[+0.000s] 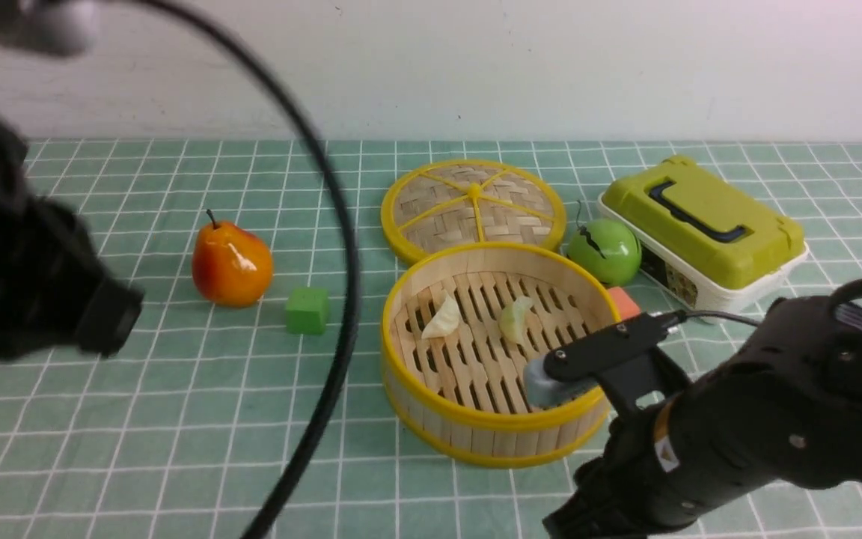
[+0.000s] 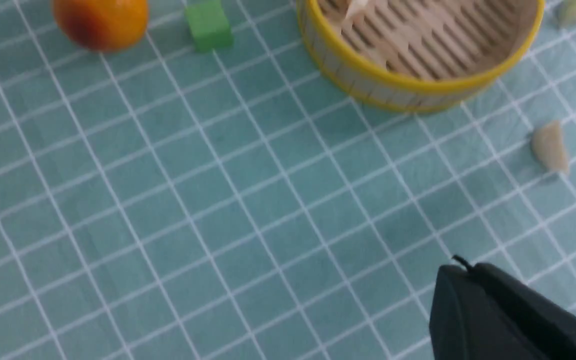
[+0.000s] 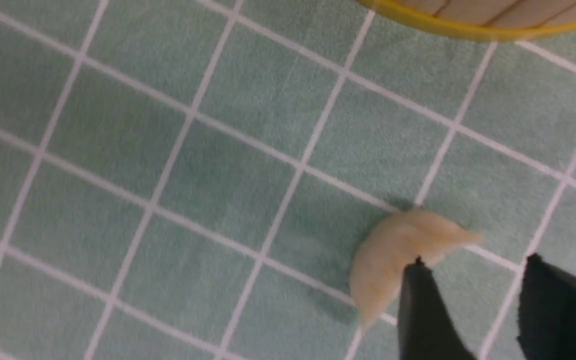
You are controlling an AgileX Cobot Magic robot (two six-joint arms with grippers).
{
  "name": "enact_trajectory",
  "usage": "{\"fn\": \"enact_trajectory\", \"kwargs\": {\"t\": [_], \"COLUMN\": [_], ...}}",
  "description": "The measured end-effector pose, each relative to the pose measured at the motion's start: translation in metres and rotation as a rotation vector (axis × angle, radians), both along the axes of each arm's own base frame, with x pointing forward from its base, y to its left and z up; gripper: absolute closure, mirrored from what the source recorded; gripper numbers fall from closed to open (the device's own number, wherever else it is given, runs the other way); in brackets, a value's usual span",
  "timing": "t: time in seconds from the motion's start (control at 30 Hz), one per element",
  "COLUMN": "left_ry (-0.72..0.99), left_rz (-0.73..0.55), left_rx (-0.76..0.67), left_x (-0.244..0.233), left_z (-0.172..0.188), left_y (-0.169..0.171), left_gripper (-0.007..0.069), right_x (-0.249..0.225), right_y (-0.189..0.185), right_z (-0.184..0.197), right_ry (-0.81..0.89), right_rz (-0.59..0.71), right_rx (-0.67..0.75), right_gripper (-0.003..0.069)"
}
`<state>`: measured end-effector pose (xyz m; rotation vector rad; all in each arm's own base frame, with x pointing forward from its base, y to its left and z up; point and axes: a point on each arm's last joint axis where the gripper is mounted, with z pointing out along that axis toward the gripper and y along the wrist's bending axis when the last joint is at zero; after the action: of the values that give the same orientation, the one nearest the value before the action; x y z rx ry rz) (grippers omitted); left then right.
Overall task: Put the dumplings into the steamer on the table with the blue tablecloth.
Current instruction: 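Reach for and grasp a dumpling lying on the table beside the steamer, then place the dumpling in the bamboo steamer basket with the right gripper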
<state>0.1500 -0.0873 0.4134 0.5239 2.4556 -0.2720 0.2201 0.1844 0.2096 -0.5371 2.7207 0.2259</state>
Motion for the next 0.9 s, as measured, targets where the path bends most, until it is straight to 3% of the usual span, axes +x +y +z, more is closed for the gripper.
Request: {"fn": "enact_trajectory", "kwargs": {"t": [0.03, 0.07, 0.17, 0.3, 0.43, 0.53, 0.6, 0.73, 0.77, 0.9], "left_ry": [0.024, 0.017, 0.016, -0.014, -0.047, -0.082, -0.099, -0.116, -0.116, -0.118], "left_rz": [0.001, 0.001, 0.001, 0.001, 0.001, 0.001, 0.001, 0.001, 0.001, 0.001], "left_rx": [0.013, 0.009, 0.009, -0.008, -0.028, -0.048, -0.057, -0.066, -0.066, -0.068], "left_x": [-0.017, -0.021, -0.051, -0.076, -0.093, -0.103, -0.107, -0.111, -0.111, -0.111], "left_z": [-0.017, -0.017, -0.04, -0.054, -0.062, -0.063, -0.062, -0.061, -0.061, -0.061], "left_y": [0.01, 0.012, 0.029, 0.044, 0.053, 0.059, 0.062, 0.064, 0.064, 0.064], "left_gripper": [0.0639, 0.0639, 0.0639, 0.0639, 0.0639, 0.0639, 0.0639, 0.0639, 0.0639, 0.0639], "right_x": [0.005, 0.005, 0.01, 0.013, 0.016, 0.017, 0.017, 0.026, 0.026, 0.054], "right_y": [0.004, 0.005, 0.009, 0.011, 0.013, 0.016, 0.019, 0.035, 0.035, 0.053], "right_z": [-0.01, -0.011, -0.031, -0.053, -0.054, -0.048, -0.038, 0.023, 0.023, 0.081], "right_ry": [0.012, 0.014, 0.066, 0.125, 0.132, 0.146, 0.146, 0.056, 0.06, -0.137], "right_rz": [-0.033, -0.036, -0.091, -0.125, -0.132, -0.128, -0.096, 0.047, 0.047, 0.14], "right_rx": [0.01, 0.01, -0.007, -0.05, -0.058, -0.069, -0.086, -0.071, -0.074, -0.031], "right_gripper": [0.0253, 0.0242, 0.0086, 0.0051, 0.0154, 0.0382, 0.0488, 0.0468, 0.0468, 0.0468]}}
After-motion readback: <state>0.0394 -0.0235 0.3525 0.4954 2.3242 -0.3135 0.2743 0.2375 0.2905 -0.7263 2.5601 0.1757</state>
